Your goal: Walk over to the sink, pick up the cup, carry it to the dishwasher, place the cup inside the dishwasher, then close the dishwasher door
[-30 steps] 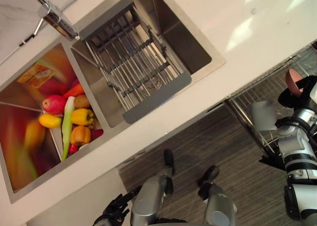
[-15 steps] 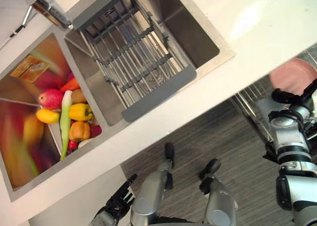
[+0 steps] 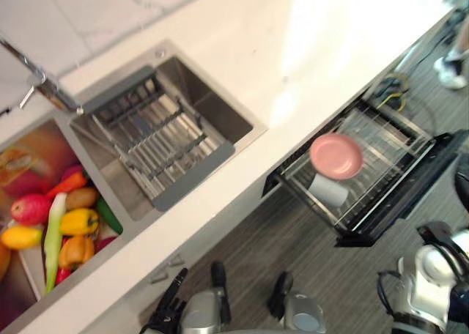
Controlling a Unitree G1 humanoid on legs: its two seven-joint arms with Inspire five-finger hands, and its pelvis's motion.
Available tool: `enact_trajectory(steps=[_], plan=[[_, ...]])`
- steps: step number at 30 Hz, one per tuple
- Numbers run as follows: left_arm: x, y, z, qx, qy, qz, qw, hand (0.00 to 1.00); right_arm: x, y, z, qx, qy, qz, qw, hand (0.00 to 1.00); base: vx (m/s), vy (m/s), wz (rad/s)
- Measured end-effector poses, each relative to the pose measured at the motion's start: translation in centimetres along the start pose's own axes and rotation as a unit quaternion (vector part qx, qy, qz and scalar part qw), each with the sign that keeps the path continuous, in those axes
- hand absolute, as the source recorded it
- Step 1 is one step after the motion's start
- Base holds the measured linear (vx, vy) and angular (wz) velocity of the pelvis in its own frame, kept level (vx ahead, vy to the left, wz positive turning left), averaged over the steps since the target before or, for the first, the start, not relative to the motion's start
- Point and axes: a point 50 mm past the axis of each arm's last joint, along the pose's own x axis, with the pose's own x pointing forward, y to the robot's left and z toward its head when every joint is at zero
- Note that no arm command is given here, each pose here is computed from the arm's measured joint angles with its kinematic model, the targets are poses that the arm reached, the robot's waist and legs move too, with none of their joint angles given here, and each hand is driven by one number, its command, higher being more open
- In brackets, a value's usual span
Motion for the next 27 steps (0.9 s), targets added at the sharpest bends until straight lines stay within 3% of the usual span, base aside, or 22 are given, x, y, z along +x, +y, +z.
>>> enact_trajectory(steps=[3,7,14,16,23,27], plan=[[-0.1,0.7,-0.3,0.015,0.002,0.021,1.0,1.0,-1.6,-4.1,-3.0,0.047,0.101,-0.06,0.992,1.0,0.0,-0.06,-0.12],[-0.1,1.0,-1.2,0.03,0.01,0.03,0.999,1.0,-4.9,-6.3,-7.0,0.074,0.216,-0.103,0.968,1.0,-0.05,-0.057,-0.02],[-0.3,2.2,-2.8,0.056,0.027,0.045,0.997,1.0,-8.5,-2.1,-10.0,0.072,0.323,0.061,0.942,1.0,-0.02,-0.02,0.26],[-0.7,4.0,-3.2,0.058,0.034,0.064,0.996,1.0,-9.3,-0.8,-11.6,0.061,0.359,0.102,0.926,1.0,0.03,0.018,0.35],[-1.3,7.2,-3.6,0.132,0.044,0.107,0.985,1.0,-10.0,-0.1,-16.0,-0.052,0.448,0.142,0.881,1.0,0.05,0.042,0.56],[-1.4,7.7,-3.4,0.176,0.04,0.107,0.978,1.0,-10.1,3.1,-16.6,-0.05,0.463,0.16,0.871,1.0,0.04,0.066,0.24]])
